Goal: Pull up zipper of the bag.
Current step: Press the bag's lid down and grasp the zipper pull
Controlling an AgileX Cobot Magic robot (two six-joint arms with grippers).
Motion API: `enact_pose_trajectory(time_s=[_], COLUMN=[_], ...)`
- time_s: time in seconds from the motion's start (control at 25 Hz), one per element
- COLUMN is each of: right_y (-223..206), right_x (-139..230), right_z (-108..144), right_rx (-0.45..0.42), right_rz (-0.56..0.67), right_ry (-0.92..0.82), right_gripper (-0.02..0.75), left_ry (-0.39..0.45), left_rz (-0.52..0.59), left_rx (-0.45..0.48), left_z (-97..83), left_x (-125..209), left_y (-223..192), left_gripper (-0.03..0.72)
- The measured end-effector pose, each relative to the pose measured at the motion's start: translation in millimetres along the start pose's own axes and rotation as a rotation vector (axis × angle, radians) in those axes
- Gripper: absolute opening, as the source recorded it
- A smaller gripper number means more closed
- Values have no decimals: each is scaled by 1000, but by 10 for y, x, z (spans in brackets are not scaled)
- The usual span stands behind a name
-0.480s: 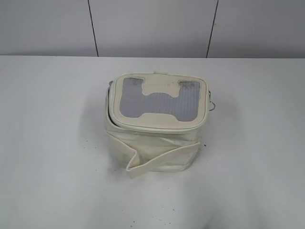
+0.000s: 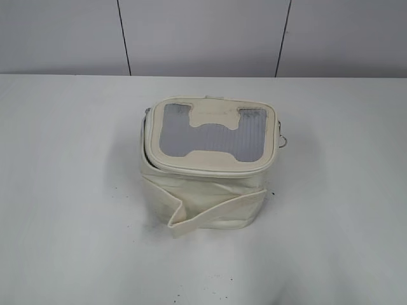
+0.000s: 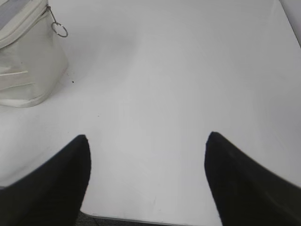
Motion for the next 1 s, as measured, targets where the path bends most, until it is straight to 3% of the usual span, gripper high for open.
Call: enact_pose_trajectory(time_s=[1.0], right_y=[0], right_x=[0], right_z=[5], right_rx=[-4], right_rz=[0], right_ry=[-2], right_gripper=[585], left_ry=[-12], left_rz=[-6], left_rx=[30], left_z=[-5], left_x=[-1], left_y=[0], left_gripper=[252])
Point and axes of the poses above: a point on each arm's last joint axis where the gripper is mounted, y pointing back along that axis away from the gripper, z along the wrist's bending axis when the last joint is at zero, x = y × z, the point moved 2 cm from there along -y, pointing out along that axis toward the gripper, and after that the axes turned 11 degrees about -y, right-handed, at the moved point
